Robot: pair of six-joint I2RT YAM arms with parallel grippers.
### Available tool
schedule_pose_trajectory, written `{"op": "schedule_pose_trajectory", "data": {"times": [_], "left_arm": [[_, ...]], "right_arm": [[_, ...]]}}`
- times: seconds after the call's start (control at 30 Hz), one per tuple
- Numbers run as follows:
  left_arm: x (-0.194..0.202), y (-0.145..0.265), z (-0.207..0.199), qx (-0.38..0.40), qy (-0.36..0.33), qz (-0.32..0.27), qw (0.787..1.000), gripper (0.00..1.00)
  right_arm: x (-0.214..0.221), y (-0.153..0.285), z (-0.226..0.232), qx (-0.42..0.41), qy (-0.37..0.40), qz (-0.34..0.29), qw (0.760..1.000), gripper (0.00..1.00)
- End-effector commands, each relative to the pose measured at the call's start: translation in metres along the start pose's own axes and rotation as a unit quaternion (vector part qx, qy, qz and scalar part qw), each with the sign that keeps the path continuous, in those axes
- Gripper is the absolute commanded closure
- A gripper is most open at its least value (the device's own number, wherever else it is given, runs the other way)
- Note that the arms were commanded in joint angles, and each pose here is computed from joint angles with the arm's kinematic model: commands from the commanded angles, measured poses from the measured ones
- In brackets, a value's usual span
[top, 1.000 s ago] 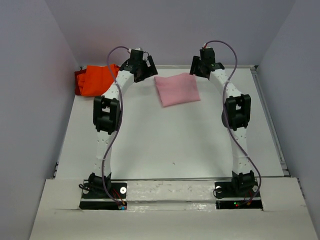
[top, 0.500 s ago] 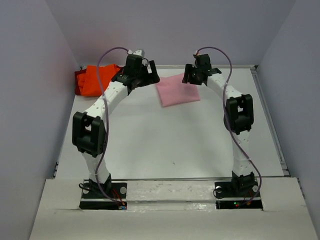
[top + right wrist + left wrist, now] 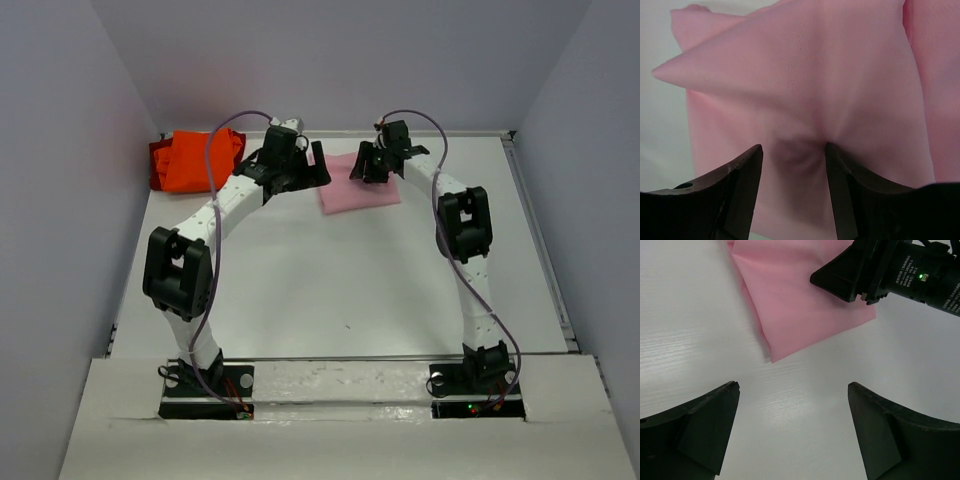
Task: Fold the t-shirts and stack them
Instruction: Fold the tshirt, then neatly place the folded tshirt to the corner
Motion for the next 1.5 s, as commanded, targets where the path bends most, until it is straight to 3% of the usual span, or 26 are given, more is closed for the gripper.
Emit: {"op": "schedule_pose_trajectory", "data": {"times": [0.0,0.37,0.53,0.6,0.63,0.67,0.7,0.93,1.0,1.13,1.3,1.47], "left_arm": [[-0.014,0.013,-0.007,0.024,-0.003,-0.025,0.999,0.01],[-0.014,0.015,-0.003,0.017,0.001,-0.026,1.0,0.01],[-0.011,0.011,-0.003,0.024,0.004,-0.021,0.999,0.01],[-0.009,0.008,-0.002,0.021,0.002,-0.018,1.0,0.01],[-0.007,0.003,0.0,0.013,0.001,-0.016,1.0,0.01],[-0.006,0.002,0.001,0.01,0.0,-0.014,1.0,0.01],[-0.006,0.0,0.002,0.004,-0.001,-0.013,1.0,0.01],[-0.004,-0.003,0.004,-0.003,-0.006,-0.004,1.0,0.01],[-0.005,-0.001,0.004,-0.005,-0.005,-0.005,1.0,0.01],[-0.004,0.0,0.0,0.015,-0.003,0.002,1.0,0.01],[-0.001,0.0,-0.004,0.012,-0.006,0.012,1.0,0.01],[0.005,-0.003,-0.011,0.01,-0.02,0.022,1.0,0.01]], "right_arm": [[0.014,0.005,-0.006,-0.004,-0.025,0.029,0.999,0.43],[0.091,0.051,-0.022,0.045,-0.027,0.066,0.996,0.45],[0.105,0.075,-0.017,0.039,0.002,0.07,0.997,0.44],[0.097,0.087,-0.008,0.028,0.023,0.059,0.998,0.4],[0.088,0.103,0.002,0.022,0.048,0.047,0.998,0.33],[0.085,0.112,0.013,0.014,0.055,0.039,0.998,0.22],[0.073,0.124,0.023,0.01,0.082,0.017,0.996,0.03],[0.087,0.196,0.081,0.011,0.204,-0.027,0.979,0.01],[0.105,0.197,0.079,0.042,0.247,-0.002,0.968,0.05],[0.156,0.188,0.075,0.165,0.373,0.007,0.913,0.02],[0.181,0.177,0.05,0.265,0.432,0.014,0.862,0.0],[0.189,0.171,0.042,0.257,0.44,-0.014,0.86,0.0]]}}
Point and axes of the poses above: each gripper's point midway between its finger pads, its own y axis back along the fingers, its own z axis along the line the jaws close on, x = y × z, the point moved 10 cm from there along y, back along the fingers, and after that the axes turned 14 degrees about -y, right-handed, at the moved point
